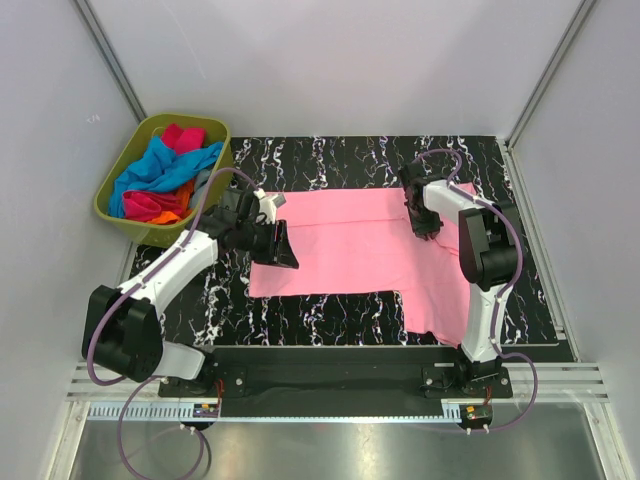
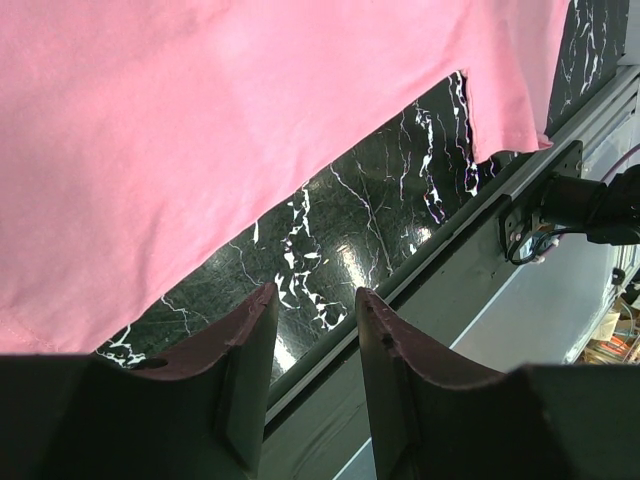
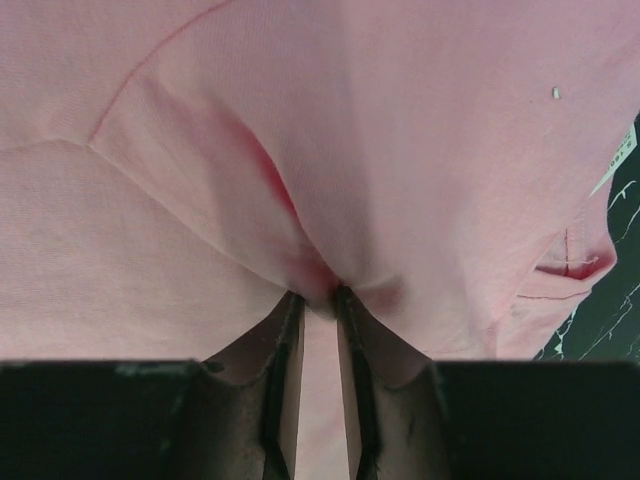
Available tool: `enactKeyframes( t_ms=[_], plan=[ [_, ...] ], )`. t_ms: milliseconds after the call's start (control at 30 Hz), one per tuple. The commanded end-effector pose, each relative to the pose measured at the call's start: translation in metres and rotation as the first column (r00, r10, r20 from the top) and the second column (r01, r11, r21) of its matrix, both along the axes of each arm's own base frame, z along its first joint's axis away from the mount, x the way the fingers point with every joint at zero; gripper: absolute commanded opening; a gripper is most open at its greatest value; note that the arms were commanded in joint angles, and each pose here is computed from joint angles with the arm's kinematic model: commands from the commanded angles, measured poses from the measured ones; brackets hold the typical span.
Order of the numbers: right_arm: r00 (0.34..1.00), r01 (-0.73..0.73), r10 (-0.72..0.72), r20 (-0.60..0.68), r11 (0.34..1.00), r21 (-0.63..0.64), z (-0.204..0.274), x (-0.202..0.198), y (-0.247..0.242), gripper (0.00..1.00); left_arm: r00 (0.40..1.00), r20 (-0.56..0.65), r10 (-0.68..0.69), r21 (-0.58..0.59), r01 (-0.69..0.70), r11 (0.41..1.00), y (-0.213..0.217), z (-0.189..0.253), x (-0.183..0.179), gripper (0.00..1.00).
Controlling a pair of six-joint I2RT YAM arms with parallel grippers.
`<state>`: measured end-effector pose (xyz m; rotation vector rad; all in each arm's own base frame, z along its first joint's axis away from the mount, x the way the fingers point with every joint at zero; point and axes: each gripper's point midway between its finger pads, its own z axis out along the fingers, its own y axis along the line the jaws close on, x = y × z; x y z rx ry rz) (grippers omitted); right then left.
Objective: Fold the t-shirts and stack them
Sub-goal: Fold the tshirt
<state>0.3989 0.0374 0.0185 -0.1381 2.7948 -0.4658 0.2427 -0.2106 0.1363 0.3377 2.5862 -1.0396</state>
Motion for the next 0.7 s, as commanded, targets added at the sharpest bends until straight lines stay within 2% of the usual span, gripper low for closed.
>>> enactKeyframes(
  t_ms=[0, 67, 233, 333, 467, 667],
  plan=[
    [0.999, 0.014, -0.014, 0.037, 1.000, -0.013, 0.011, 0.000, -0.003, 0.25, 0.998, 0.053, -0.019, -0.045, 0.022, 0.999, -0.004, 0.012, 0.005, 0.42],
    [0.999, 0.019, -0.018, 0.035, 1.000, -0.025, 0.010, -0.001, -0.006, 0.23, 0.999, 0.046, -0.020, -0.048, 0.022, 0.999, -0.004, 0.011, 0.004, 0.42],
    [0.998, 0.028, -0.025, 0.054, 0.999, -0.044, 0.016, 0.004, -0.009, 0.05, 0.999, 0.039, -0.019, -0.060, 0.021, 0.998, -0.004, 0.011, 0.004, 0.42],
    [0.998, 0.045, -0.042, 0.047, 0.997, -0.064, 0.032, -0.002, -0.012, 0.03, 0.999, 0.040, -0.015, -0.059, 0.017, 0.998, -0.003, 0.011, 0.004, 0.42],
    [0.998, 0.052, -0.052, 0.027, 0.999, 0.007, 0.047, -0.010, -0.002, 0.02, 1.000, 0.030, -0.006, -0.058, 0.008, 0.998, -0.001, 0.007, 0.004, 0.42],
    [0.995, 0.074, -0.068, -0.068, 0.993, 0.096, 0.036, -0.031, 0.014, 0.02, 1.000, 0.019, 0.004, -0.069, -0.002, 0.998, 0.001, 0.005, 0.007, 0.42]
  ],
)
